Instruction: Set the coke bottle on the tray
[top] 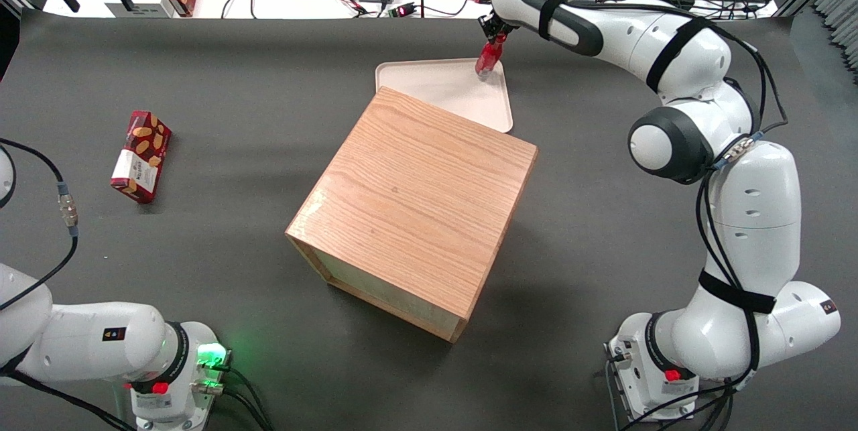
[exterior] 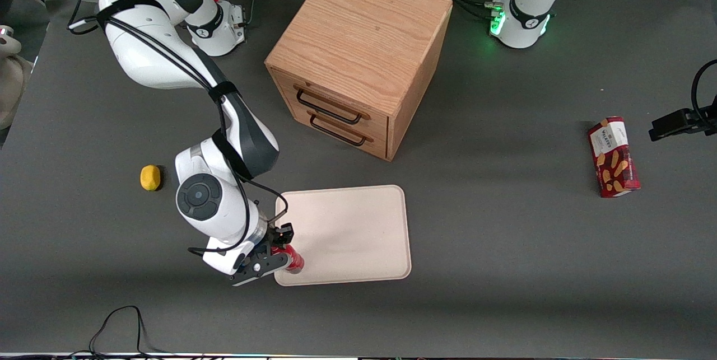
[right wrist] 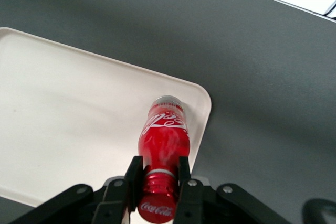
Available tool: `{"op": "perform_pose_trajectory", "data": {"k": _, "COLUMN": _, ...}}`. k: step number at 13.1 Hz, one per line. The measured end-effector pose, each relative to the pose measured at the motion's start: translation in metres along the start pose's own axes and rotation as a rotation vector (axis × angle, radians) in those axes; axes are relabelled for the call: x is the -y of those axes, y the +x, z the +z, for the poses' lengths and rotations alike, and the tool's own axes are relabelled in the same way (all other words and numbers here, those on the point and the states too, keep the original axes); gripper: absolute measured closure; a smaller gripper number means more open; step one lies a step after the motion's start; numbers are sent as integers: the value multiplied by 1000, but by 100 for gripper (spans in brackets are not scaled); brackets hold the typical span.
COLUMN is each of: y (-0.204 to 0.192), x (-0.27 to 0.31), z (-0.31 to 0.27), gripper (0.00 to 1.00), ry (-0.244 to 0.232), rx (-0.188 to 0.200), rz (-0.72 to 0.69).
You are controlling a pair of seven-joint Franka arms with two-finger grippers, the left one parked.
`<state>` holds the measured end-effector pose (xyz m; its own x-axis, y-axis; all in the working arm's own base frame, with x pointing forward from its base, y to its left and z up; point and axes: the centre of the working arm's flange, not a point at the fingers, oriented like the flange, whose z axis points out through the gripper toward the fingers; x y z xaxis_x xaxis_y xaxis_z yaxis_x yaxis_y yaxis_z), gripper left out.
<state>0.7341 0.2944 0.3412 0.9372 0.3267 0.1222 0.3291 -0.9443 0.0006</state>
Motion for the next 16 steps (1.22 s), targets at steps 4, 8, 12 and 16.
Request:
{"op": "perform_pose_trajectory", "data": {"k": 4, "y": -1, "x": -2, "z": 6, "gripper": 69, "ry": -6, "rx": 8, "rz": 0}}
{"op": "perform_pose_trajectory", "data": {"k": 8, "y": -2, "x": -3, "z": 11, "gripper": 62, "ry": -7, "rx": 15, "rz": 7}}
{"op": "perform_pose_trajectory", "data": {"k": 12, "y": 1, "x": -3, "z": 11, "gripper": 20, "ry": -3, "rx": -13, "rz": 29}}
{"op": "perform_pose_trajectory", "data": {"k": 16, "y": 2, "x": -7, "z": 7, "gripper": 0, "ry": -3, "rx": -30, "rz": 36}}
